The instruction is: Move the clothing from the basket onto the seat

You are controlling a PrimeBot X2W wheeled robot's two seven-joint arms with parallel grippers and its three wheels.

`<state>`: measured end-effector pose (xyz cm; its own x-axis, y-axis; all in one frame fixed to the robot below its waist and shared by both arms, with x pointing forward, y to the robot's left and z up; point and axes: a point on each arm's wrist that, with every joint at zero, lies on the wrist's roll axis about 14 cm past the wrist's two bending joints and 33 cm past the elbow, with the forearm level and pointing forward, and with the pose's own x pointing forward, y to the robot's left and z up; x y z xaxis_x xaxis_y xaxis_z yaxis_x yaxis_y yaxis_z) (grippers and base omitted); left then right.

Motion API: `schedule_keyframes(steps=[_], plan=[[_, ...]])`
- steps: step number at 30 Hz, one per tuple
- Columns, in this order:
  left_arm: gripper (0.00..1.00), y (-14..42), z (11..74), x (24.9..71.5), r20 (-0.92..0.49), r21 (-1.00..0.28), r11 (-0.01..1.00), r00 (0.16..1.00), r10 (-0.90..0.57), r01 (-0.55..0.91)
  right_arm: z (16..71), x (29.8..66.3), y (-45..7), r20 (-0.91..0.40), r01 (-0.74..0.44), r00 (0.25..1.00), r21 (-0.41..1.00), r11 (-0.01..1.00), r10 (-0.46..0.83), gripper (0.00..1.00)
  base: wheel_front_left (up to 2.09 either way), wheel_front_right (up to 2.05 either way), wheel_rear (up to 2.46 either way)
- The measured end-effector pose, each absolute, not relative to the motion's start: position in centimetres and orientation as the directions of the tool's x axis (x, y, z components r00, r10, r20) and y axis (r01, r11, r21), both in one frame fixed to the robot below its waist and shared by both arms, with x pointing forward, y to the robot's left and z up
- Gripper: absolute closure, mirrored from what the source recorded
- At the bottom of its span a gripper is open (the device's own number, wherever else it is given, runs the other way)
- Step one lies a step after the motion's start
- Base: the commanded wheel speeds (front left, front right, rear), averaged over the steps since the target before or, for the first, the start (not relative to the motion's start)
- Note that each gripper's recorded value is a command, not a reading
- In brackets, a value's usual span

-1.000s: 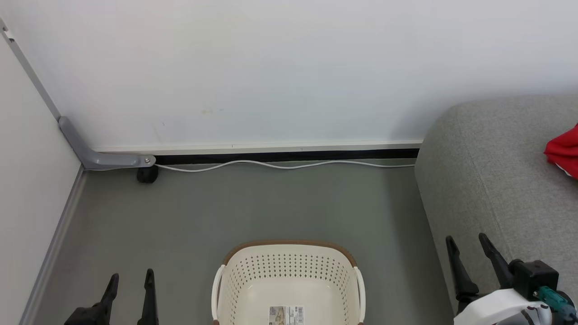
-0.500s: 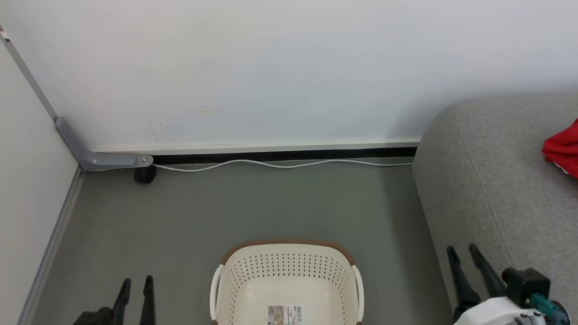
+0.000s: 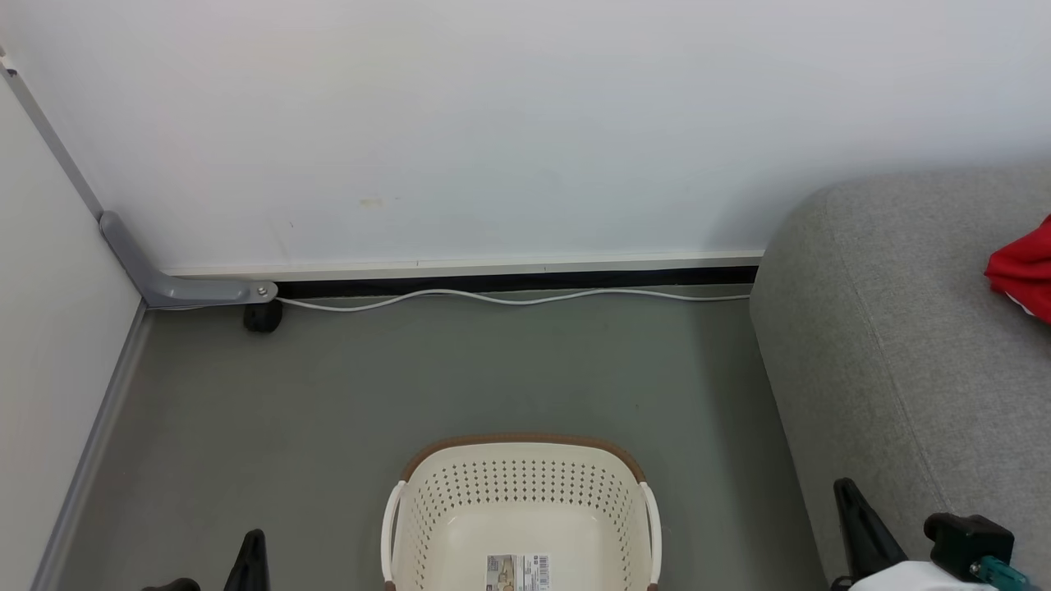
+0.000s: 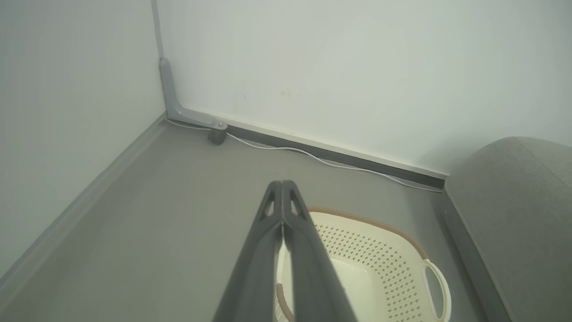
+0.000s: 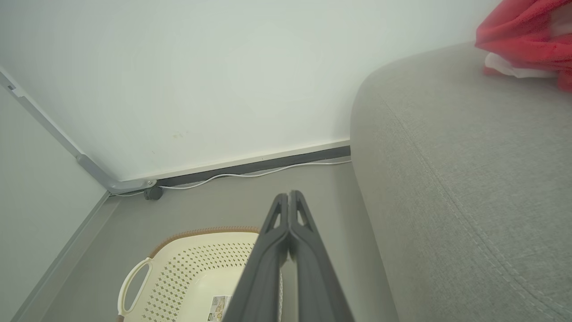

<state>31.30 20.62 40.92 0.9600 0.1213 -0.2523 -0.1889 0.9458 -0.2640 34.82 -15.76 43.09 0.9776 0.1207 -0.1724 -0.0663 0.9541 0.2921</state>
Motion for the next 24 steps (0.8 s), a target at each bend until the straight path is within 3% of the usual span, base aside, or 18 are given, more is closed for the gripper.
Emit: schedule_keyframes(steps=[24], plan=[[1.00, 20.7, 41.4, 32.2, -0.269, -0.496, 0.832, 0.955, 0.124, -0.248, 43.7, 35.4, -17.3, -0.182, 0.055, 0.982, 0.522, 0.851, 0.049, 1.00, 0.00, 0.00, 0.00]])
